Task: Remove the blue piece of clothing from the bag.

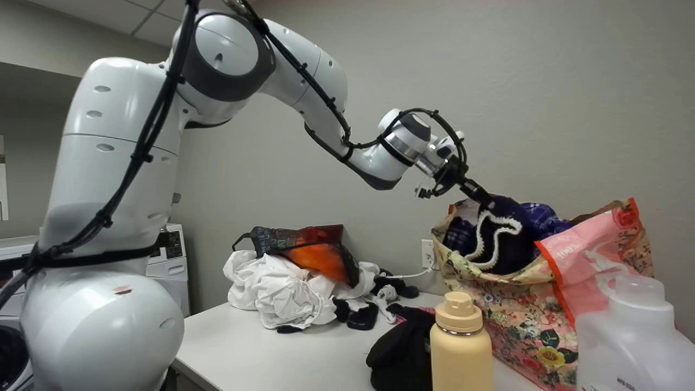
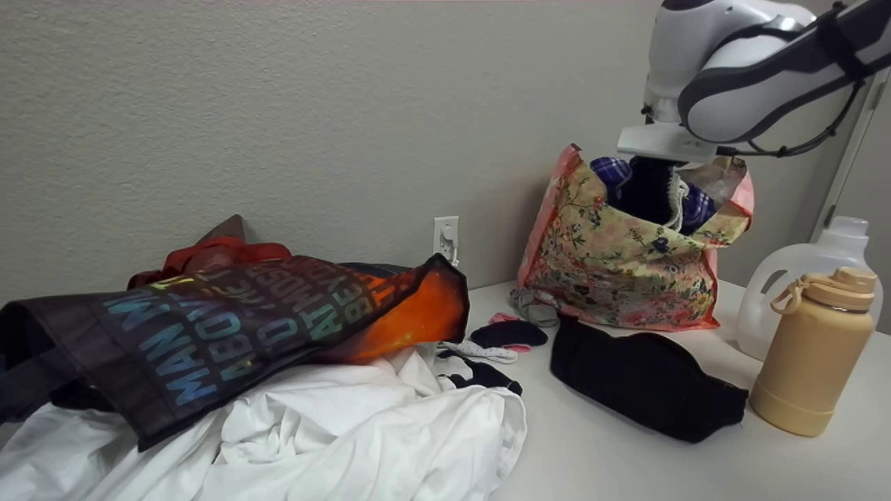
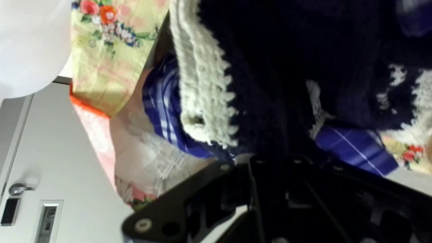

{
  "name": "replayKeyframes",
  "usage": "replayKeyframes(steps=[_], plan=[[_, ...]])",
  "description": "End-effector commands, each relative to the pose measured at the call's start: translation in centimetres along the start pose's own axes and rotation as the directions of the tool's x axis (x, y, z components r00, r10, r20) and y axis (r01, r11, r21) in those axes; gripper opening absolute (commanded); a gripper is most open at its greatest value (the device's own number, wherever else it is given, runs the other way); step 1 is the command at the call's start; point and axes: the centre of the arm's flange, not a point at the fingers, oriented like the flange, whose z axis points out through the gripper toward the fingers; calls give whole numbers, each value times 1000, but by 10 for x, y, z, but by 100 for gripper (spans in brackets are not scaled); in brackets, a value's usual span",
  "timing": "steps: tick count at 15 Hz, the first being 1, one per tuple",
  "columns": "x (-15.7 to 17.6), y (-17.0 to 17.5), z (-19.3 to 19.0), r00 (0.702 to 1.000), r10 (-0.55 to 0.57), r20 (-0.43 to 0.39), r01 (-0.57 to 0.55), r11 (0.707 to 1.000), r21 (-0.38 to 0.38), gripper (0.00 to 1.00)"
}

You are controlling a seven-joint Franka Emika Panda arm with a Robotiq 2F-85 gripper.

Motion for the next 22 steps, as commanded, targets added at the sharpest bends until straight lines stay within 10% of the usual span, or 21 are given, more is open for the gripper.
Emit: replayKeyframes(steps=[1, 10, 22], plan=[[25, 10, -61, 997, 70, -32, -71, 997, -18, 7], [86, 46, -155, 972, 230, -43, -224, 968, 118, 7], [219, 90, -320, 881, 464, -90, -397, 831, 390, 6]])
